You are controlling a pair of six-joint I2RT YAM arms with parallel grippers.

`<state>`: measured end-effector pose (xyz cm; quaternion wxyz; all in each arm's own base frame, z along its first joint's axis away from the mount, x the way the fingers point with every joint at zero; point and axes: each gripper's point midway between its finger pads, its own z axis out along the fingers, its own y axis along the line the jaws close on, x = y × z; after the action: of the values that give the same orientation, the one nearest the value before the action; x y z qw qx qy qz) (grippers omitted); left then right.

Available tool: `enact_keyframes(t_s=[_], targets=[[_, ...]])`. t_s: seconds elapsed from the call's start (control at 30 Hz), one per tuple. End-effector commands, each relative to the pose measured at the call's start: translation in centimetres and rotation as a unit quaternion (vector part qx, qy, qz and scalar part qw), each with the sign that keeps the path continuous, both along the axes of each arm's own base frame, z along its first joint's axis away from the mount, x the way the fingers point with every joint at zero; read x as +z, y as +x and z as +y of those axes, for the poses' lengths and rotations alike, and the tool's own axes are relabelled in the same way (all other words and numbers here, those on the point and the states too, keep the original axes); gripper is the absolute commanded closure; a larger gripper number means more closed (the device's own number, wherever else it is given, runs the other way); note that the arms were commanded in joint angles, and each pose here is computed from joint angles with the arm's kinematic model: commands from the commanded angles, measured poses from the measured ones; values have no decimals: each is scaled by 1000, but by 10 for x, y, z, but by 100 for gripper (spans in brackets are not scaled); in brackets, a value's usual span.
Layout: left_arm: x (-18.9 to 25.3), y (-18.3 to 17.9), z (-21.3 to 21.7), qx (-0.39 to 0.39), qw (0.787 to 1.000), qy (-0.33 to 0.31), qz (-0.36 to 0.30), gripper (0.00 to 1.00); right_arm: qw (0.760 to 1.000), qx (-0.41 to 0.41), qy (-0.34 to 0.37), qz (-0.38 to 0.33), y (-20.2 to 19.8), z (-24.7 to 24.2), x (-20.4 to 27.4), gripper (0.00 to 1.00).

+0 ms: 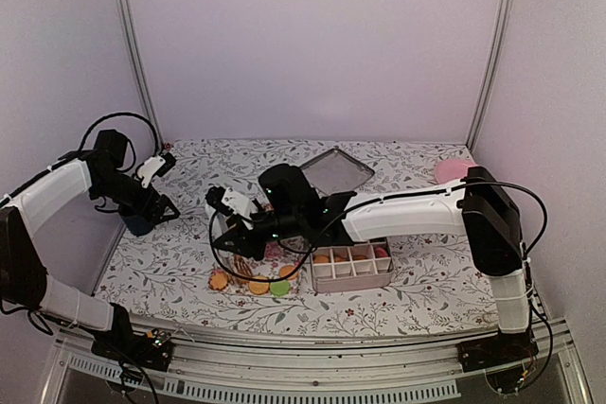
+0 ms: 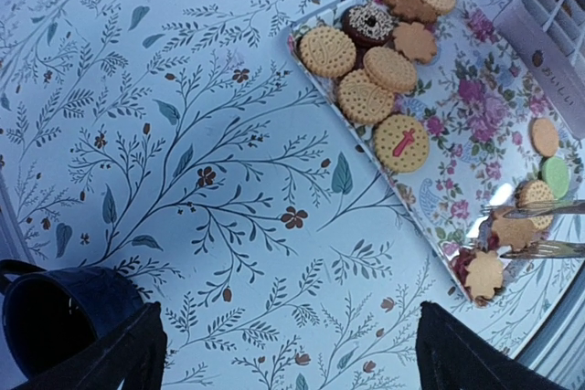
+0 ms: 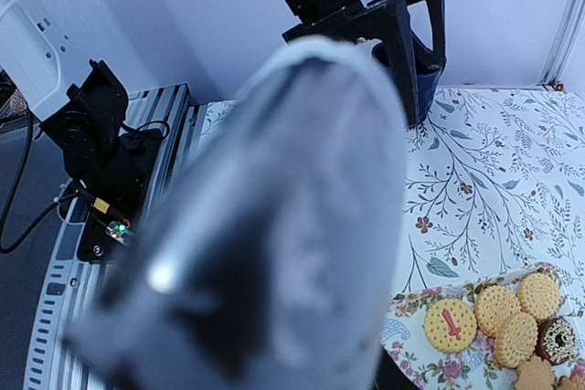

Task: Pack the cookies
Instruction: Pick up the fake cookies from the plate.

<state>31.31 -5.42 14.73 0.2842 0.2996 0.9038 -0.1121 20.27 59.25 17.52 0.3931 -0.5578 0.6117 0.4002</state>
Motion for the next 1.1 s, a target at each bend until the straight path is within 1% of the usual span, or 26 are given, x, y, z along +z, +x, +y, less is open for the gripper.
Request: enact_keyframes(t_s=[0.0, 0.13, 0.33, 0.53, 0.73, 0.77, 0.93, 1.07], targets=[[1, -2, 2, -2, 1000, 3, -6, 5, 1000, -4, -1, -17, 6, 4, 0, 65], [1, -1, 2, -2, 1000, 2, -7, 5, 999, -12, -17, -27, 10, 1, -10, 59], [1, -2, 2, -1, 1000, 2, -7, 5, 999, -17, -13, -41, 13, 2, -6, 58], [1, -2, 2, -2, 1000, 3, -8, 5, 999, -12, -6, -32, 12, 6, -2, 65], [0, -2, 2, -2, 1000, 4, -7, 5, 999, -26, 13, -37, 15, 5, 20, 83], [1, -1, 2, -3, 1000, 3, -8, 5, 999, -30, 19, -40, 16, 4, 28, 85], [1, -1, 2, -3, 1000, 3, -7, 5, 996, -50, 47, -56, 21, -6, 67, 87], [1, -1, 2, -4, 1000, 3, -9, 5, 993, -76, 61, -60, 30, -32, 90, 87]])
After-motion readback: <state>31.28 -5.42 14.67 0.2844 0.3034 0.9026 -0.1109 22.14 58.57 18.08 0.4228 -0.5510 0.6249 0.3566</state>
